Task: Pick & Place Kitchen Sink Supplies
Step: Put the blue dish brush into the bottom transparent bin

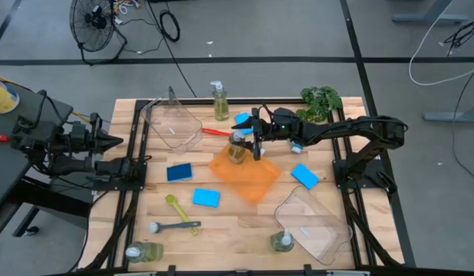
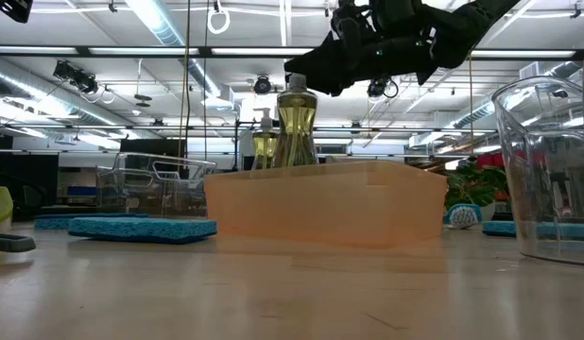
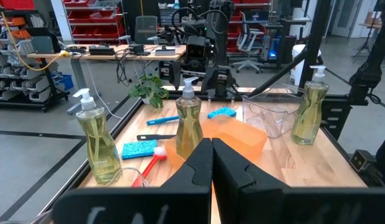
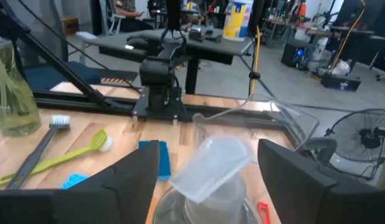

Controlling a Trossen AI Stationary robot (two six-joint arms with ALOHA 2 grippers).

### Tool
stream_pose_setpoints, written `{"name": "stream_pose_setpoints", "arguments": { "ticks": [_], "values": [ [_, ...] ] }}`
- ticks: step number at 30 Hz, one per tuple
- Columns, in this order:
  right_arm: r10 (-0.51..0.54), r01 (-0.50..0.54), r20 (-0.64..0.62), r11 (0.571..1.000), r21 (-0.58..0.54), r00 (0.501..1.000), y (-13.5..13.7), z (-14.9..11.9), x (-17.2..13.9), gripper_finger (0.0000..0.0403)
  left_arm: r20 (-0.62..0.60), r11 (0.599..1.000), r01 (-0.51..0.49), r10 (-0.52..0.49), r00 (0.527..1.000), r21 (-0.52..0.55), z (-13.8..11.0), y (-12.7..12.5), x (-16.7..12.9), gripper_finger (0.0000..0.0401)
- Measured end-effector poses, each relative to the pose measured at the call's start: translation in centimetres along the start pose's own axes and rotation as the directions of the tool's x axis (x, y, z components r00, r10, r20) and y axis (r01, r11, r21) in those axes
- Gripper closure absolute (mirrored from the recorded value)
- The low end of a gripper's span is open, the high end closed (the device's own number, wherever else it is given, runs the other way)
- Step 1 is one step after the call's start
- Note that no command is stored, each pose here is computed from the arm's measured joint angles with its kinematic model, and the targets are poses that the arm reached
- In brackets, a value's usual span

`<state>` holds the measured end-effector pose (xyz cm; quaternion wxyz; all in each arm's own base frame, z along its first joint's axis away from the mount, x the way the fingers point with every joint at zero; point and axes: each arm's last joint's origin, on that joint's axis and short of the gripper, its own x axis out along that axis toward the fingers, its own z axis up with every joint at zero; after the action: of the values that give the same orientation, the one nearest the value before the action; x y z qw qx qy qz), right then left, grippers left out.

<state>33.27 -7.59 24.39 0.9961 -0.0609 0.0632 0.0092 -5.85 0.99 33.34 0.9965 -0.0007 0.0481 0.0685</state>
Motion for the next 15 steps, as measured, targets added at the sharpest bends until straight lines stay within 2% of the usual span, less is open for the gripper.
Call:
{"name": "stream_pose_setpoints", "arguments": {
  "ticks": [6, 15],
  "values": [
    [-0.017, 0.017, 0.021, 1.000, -0.006, 1.000, -0.4, 1.0, -0.8, 0.0109, 0.000, 1.000, 0.000, 0.000, 1.000, 0.000, 0.0, 0.0, 0.0, 0.0398],
    [-0.022, 0.022, -0.019, 1.000, -0.010, 1.000, -0.4, 2.2, -2.5, 0.0108, 0.000, 1.000, 0.000, 0.000, 1.000, 0.000, 0.0, 0.0, 0.0, 0.0398]
  ]
}}
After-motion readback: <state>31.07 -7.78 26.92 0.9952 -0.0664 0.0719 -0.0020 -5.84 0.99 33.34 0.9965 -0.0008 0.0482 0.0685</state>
